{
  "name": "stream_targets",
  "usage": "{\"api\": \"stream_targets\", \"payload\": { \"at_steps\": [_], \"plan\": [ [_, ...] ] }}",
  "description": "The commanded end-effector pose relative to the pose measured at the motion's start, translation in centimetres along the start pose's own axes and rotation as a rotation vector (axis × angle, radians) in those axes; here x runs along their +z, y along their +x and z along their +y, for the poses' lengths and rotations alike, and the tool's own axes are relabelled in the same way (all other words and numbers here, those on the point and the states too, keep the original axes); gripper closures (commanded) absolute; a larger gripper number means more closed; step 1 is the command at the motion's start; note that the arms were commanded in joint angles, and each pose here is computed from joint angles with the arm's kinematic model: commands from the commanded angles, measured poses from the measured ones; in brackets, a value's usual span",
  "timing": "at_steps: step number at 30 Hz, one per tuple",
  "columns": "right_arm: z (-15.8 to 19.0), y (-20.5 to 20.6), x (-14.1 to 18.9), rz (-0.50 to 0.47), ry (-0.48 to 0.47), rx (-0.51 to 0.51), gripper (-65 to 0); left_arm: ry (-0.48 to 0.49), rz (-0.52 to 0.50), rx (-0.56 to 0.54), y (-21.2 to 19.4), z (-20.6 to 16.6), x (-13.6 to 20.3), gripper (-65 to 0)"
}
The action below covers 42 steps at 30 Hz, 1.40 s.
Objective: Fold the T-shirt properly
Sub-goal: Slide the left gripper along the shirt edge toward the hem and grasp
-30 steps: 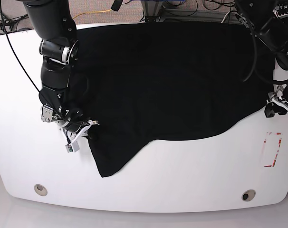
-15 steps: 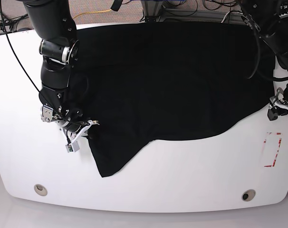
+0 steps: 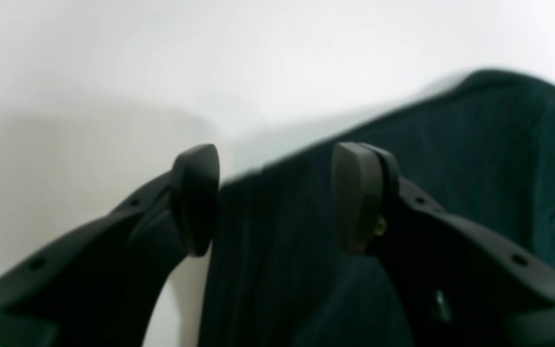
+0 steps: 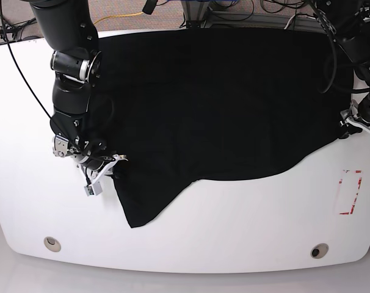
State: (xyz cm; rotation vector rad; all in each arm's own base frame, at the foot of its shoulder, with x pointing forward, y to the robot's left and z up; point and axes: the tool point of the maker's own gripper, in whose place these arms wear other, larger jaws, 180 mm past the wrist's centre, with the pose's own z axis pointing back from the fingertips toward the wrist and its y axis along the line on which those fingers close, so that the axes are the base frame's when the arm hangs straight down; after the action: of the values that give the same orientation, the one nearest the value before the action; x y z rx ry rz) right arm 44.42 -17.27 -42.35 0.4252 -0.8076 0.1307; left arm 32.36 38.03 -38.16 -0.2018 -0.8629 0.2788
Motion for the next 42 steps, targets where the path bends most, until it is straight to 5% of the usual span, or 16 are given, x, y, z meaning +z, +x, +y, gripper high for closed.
{"api": "stream_targets", "payload": {
  "at_steps": [1,11,19,25,32,42],
  "plan": [
    [-0.6,-0.6,0.2,0.062,-0.026,0.031,-6.7,0.005,-0.048,-0.019,1.7,0.6,0.8,-33.8],
    [-0.6,-0.6,0.2,0.062,-0.026,0.031,-6.7,0.004,-0.008,-0.026,0.1,0.5,0.7,-32.8],
    [-0.6,-0.6,0.2,0.062,-0.026,0.031,-6.7,-0.026,0.012,-0.066,-0.3,-0.6,0.3,-8.6],
    [-0.6,-0.6,0.2,0.062,-0.026,0.031,-6.7,-0.09,-0.1,-0.169,1.9,-4.2,0.6,-8.2],
    [-0.6,-0.6,0.2,0.062,-0.026,0.031,-6.7,-0.11,-0.087,-0.425,1.8,-8.5,2.4,-8.6],
    [-0.6,-0.6,0.2,0.062,-0.026,0.031,-6.7,-0.285,-0.014,-0.698,-3.7,-17.0,5.3,-8.6]
  ]
}}
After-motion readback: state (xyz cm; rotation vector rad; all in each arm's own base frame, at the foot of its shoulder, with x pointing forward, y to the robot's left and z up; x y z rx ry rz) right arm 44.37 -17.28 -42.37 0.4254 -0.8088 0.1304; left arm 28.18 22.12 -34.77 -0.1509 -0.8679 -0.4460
